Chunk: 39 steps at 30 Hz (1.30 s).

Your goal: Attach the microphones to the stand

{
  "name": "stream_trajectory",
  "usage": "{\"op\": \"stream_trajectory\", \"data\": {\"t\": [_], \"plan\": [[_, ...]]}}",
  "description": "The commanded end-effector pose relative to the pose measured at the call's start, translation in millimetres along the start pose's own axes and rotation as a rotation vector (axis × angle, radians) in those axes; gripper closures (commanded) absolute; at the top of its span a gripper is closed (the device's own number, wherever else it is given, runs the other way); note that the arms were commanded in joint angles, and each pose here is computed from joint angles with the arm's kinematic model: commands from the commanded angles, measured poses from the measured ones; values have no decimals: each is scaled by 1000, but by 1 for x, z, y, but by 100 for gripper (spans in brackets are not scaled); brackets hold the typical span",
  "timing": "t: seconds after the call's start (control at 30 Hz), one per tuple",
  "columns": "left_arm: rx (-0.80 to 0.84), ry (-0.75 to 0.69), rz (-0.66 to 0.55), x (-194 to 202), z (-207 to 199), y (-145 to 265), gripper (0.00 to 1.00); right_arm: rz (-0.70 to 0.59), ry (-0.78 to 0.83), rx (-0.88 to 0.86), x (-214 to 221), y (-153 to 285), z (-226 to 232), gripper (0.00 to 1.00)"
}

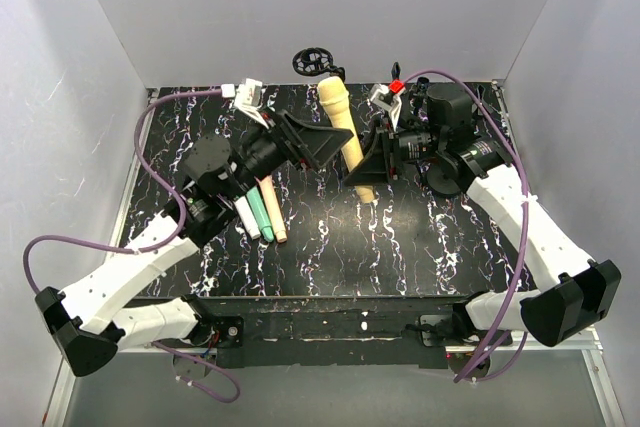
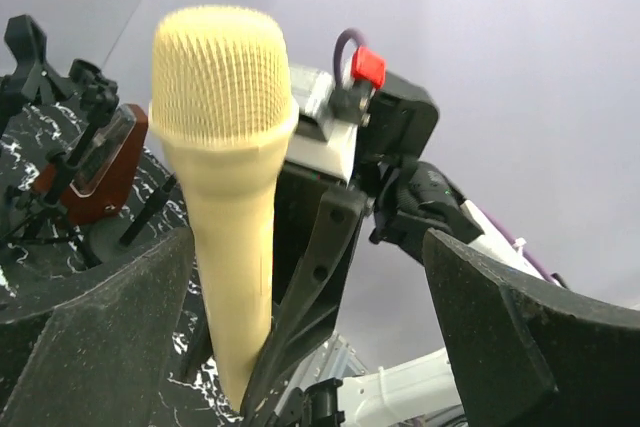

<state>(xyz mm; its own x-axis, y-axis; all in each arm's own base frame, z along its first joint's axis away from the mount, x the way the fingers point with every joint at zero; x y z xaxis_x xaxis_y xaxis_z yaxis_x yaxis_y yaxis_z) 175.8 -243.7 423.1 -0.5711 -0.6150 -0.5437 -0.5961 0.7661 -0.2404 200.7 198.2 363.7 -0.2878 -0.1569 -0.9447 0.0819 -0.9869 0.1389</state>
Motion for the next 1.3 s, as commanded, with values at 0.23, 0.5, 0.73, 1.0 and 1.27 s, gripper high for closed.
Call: {"op": "stream_trajectory", "data": {"t": [0.23, 0.5, 0.73, 1.0, 1.27], "plan": [[-108, 48, 226, 3, -1, -7, 9, -8, 197, -151, -11, 9, 20, 99], [-104, 39, 217, 1, 0, -17, 23, 0, 206, -152, -7, 7, 16, 99], [-76, 24, 198, -1, -2, -20, 32, 10, 202, -144, -2, 7, 15, 99], [-59, -11, 203, 1, 3, -25, 91, 21, 198, -136, 2, 7, 14, 94], [-287, -269, 43, -23, 16, 25, 100, 80, 344, 70, -19, 21, 1, 7]]}}
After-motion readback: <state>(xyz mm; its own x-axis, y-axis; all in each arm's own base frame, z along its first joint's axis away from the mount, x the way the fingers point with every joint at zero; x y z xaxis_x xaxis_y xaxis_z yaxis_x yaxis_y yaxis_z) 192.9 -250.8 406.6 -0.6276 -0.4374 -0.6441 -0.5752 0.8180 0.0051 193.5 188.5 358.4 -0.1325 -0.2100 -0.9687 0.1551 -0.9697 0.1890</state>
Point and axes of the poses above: each gripper's point midway between its finger pads, its own y axis back along the fingers, its own z axis along the line the jaws close on, x = y × z, the point moved 9 cm from there along y, back along the fingers, and after that the axes turned 14 degrees about y, right-handed, at the moved point
